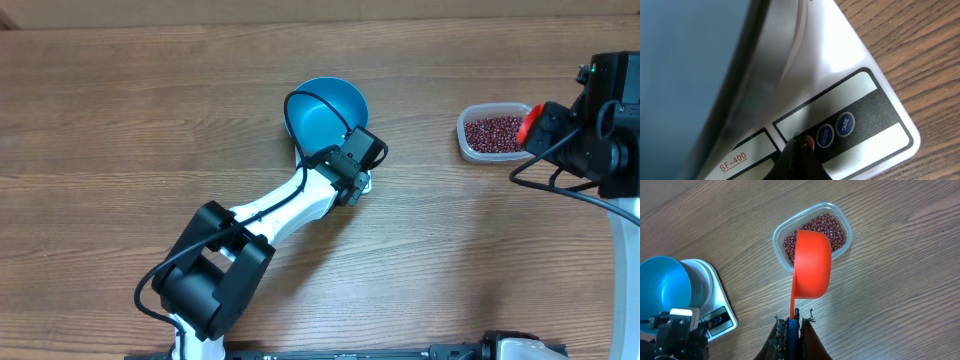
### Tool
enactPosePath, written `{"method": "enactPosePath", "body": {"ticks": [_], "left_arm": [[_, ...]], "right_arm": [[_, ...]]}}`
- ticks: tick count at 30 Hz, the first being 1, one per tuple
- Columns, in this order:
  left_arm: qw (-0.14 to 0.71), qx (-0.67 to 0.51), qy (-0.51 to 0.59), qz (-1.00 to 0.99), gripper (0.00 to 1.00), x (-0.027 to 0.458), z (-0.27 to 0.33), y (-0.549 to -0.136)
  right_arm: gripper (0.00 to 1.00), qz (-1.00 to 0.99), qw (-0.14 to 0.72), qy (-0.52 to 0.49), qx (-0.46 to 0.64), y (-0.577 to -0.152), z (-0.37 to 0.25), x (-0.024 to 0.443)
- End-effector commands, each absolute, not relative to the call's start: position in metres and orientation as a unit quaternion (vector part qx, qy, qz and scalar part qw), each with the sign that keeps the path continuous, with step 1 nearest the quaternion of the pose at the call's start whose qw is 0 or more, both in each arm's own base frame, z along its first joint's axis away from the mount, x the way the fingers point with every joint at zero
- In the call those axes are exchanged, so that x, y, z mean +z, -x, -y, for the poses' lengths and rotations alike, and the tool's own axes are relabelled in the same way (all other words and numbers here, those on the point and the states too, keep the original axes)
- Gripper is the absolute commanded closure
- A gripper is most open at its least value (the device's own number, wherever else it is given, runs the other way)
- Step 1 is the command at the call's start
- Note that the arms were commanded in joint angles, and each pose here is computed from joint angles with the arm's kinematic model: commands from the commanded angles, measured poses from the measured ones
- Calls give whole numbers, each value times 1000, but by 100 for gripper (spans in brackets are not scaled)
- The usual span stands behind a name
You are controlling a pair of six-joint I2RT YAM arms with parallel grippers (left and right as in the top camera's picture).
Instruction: Scoop item into bowl and weigh 150g on scale
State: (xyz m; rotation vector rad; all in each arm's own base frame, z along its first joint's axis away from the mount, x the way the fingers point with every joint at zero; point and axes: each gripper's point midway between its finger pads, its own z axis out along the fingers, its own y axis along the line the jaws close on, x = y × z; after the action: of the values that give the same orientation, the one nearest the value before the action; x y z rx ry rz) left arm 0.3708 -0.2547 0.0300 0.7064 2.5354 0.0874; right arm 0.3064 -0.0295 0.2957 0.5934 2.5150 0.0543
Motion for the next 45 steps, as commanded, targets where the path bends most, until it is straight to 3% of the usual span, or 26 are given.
{"method": "enactPosePath", "body": {"ticks": [1,45], "left_arm": [[244,24,-260,-934,96,24,258,-367],[223,33,-266,-937,96,-7,254,-362]], "right_arm": [[96,-931,290,-221,21,-308,30,305],[96,-931,291,-221,21,-309,30,305]]}}
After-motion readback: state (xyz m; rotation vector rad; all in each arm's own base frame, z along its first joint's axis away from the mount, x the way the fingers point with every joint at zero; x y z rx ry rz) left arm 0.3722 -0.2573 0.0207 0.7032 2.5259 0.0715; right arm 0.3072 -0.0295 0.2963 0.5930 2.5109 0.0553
